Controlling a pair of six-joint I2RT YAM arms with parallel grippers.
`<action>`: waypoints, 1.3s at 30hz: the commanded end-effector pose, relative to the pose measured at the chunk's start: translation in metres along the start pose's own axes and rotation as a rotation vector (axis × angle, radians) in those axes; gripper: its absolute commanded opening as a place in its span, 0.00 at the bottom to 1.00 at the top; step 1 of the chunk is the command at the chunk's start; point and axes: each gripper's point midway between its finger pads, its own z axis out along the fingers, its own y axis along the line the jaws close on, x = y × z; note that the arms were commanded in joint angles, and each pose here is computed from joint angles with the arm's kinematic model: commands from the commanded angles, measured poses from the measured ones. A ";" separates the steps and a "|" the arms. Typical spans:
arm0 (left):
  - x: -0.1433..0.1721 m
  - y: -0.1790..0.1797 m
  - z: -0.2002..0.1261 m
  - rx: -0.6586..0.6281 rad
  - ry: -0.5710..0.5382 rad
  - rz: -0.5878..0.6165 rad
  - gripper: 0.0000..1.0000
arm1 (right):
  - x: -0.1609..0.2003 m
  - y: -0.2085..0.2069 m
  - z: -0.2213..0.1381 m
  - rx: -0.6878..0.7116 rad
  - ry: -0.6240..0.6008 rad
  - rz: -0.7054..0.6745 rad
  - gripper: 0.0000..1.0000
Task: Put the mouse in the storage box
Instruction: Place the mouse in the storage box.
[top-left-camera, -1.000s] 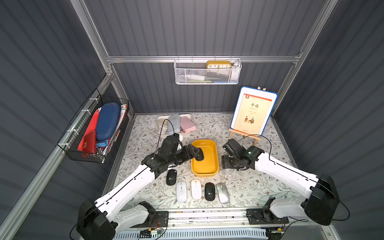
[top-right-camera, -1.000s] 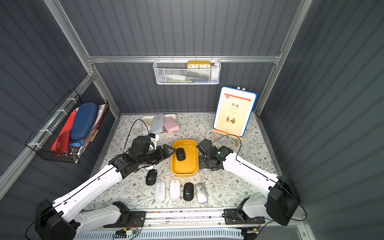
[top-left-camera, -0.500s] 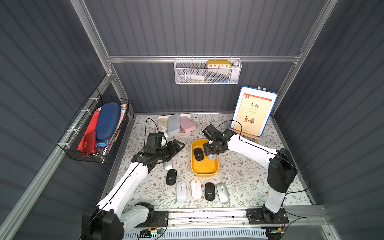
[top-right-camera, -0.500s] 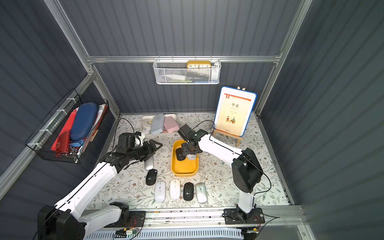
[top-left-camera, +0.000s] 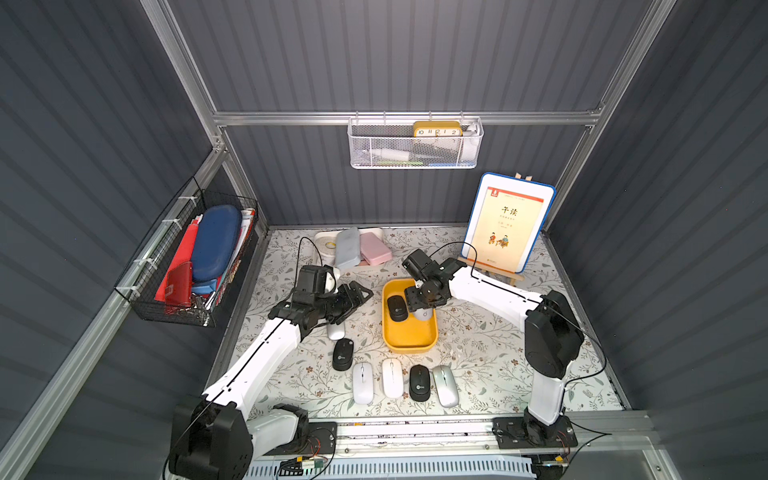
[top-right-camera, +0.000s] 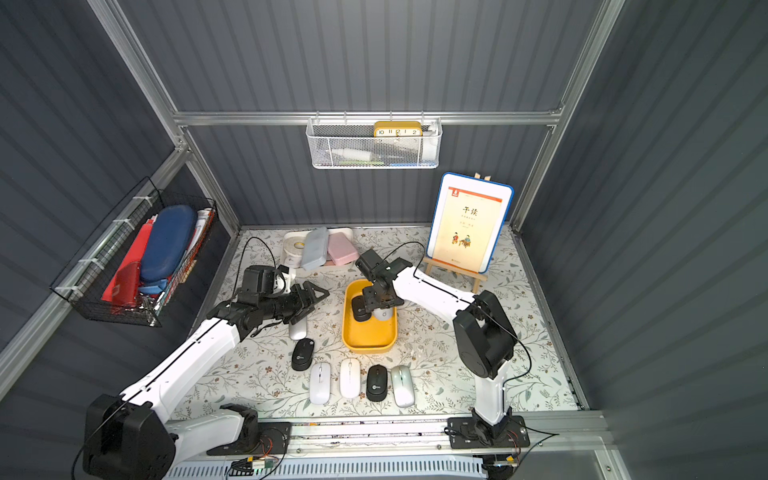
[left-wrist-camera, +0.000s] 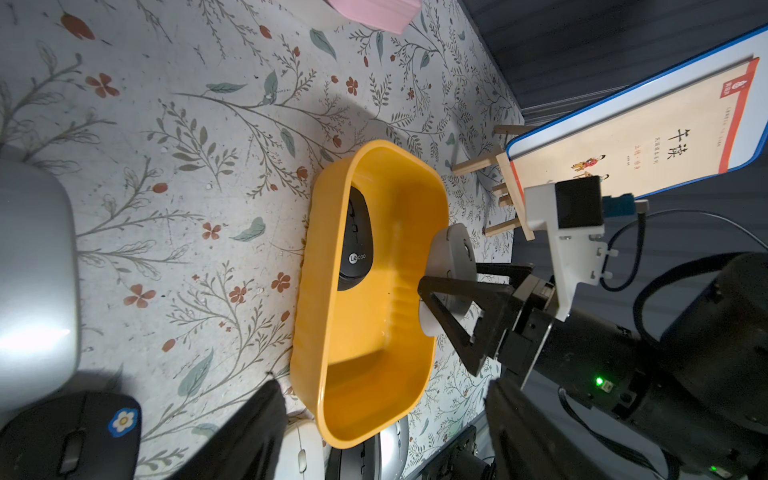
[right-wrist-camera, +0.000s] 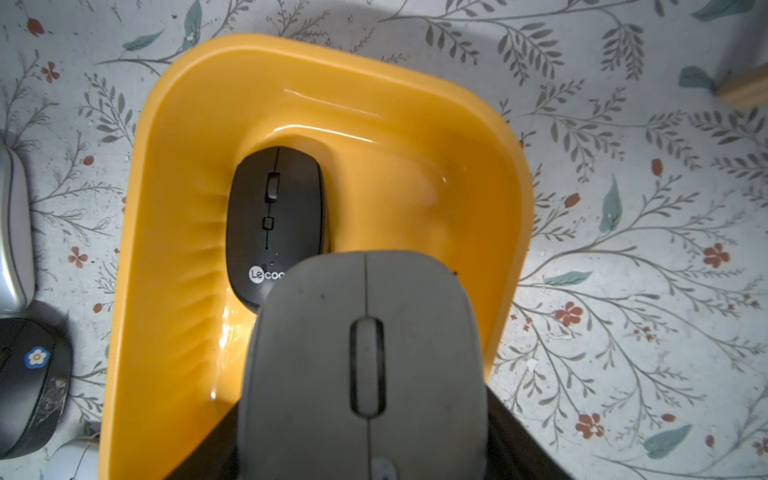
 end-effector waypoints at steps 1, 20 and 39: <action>-0.009 -0.008 0.004 0.049 0.006 0.016 0.79 | -0.005 0.002 0.008 -0.022 0.003 -0.007 0.49; -0.012 -0.004 0.007 0.044 0.011 0.033 0.80 | -0.014 0.001 0.030 -0.030 0.031 0.022 0.49; -0.002 -0.013 0.006 0.123 0.036 0.039 0.80 | 0.002 -0.011 0.072 0.081 0.139 0.067 0.63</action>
